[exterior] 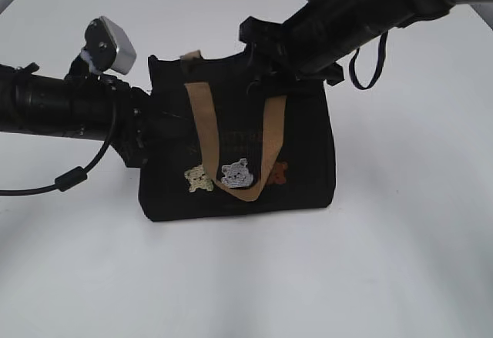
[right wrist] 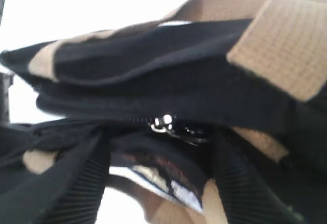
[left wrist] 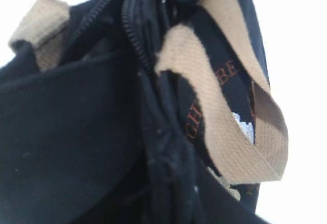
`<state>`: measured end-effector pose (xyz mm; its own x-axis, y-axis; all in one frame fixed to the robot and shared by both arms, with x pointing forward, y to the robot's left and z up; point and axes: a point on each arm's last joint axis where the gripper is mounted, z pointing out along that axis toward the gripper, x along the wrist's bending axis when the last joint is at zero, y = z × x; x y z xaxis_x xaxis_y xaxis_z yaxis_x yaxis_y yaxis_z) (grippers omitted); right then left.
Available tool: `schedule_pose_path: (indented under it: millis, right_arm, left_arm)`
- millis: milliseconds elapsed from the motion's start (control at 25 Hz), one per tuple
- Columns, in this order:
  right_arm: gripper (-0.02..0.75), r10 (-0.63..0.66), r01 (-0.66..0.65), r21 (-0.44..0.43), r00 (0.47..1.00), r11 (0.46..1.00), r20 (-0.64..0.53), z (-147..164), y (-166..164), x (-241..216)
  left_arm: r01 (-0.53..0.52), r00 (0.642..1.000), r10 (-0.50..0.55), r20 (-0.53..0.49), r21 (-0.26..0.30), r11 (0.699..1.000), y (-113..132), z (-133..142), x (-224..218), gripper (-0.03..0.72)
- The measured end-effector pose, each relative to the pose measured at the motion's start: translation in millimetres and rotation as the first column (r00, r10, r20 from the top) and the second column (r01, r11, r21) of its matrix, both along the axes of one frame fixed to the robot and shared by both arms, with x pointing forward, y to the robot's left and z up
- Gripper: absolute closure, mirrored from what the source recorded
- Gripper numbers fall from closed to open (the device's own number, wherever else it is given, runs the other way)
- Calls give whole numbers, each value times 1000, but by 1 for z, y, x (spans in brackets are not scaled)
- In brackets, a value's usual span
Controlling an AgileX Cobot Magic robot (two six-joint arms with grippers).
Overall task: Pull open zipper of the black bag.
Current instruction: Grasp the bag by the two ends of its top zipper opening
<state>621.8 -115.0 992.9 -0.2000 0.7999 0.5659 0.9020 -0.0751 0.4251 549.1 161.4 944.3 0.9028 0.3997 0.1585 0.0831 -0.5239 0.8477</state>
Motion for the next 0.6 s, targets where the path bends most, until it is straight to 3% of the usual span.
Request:
schedule_pose_path:
  millis: [40, 160, 240, 440, 600]
  right_arm:
    - [291, -5, 5, -6, 1000, 1000, 0, -6, 3, 3]
    - [604, -15, 16, -38, 1000, 999, 27, -15, 5, 7]
    - [706, -3, 5, -54, 999, 999, 46, -11, 3, 6]
    - [738, 63, -58, -102, 997, 993, 54, 15, -18, -2]
    - [738, 40, -27, -123, 994, 992, 102, 41, -48, -3]
  left_arm:
    - [-3, 1000, 3, -1, 3, 1000, 0, 0, 0, 622]
    - [-5, 1000, 5, -1, 8, 1000, 1, -1, 0, 622]
    - [-7, 1000, 7, -2, 8, 1000, 1, -1, 0, 622]
    - [-1, 1000, 1, -2, 1, 1000, 0, 0, 0, 622]
    - [1, 1000, -1, -2, 0, 1000, 0, 0, 0, 622]
